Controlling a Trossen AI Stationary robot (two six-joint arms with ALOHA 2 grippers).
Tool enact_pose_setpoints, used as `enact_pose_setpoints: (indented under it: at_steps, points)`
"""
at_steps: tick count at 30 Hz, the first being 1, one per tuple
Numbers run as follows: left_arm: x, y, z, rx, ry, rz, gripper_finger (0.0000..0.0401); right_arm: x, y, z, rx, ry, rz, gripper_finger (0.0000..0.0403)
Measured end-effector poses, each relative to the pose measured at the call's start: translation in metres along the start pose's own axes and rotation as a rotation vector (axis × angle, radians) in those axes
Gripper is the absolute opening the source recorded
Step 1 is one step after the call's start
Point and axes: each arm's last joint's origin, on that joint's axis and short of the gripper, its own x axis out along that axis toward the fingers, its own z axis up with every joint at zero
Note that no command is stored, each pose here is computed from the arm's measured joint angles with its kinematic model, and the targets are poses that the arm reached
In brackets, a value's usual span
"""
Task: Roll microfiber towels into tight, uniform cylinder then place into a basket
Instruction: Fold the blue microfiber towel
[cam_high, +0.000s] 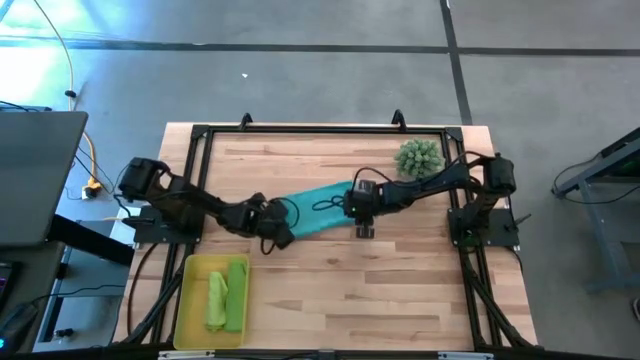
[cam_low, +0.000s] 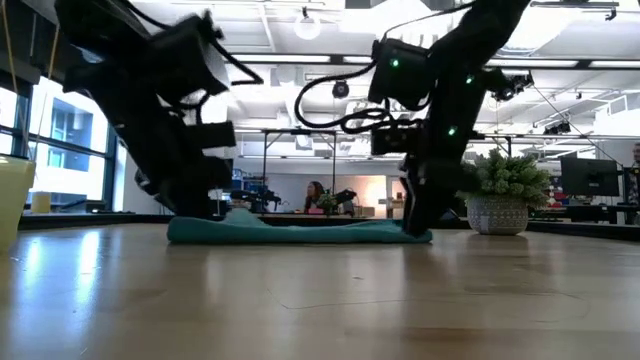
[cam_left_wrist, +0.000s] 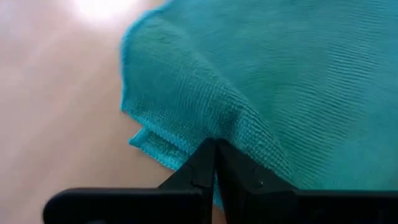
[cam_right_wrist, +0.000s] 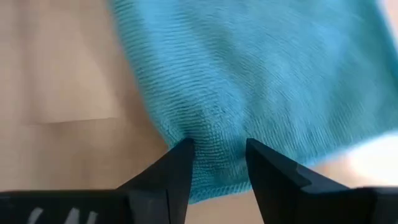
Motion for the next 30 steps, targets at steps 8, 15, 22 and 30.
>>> enact_pose_setpoints:
  at_steps: [8,15,22,30]
  points:
    - [-0.026,-0.031,-0.012,-0.038,0.014,-0.281,0.0007,0.006,-0.032,0.004,-0.13,-0.021,-0.261,0.0142]
    - [-0.042,-0.041,-0.005,-0.004,-0.09,-0.366,0.0007,-0.01,-0.05,0.021,-0.04,-0.004,-0.41,0.0142]
    - [-0.042,-0.029,0.011,0.137,-0.218,-0.221,0.0007,-0.025,-0.027,0.038,0.286,-0.093,-0.149,0.0142]
    - [-0.027,-0.011,0.015,0.186,-0.127,-0.136,0.0007,-0.016,0.018,0.038,0.491,-0.279,0.029,0.0142]
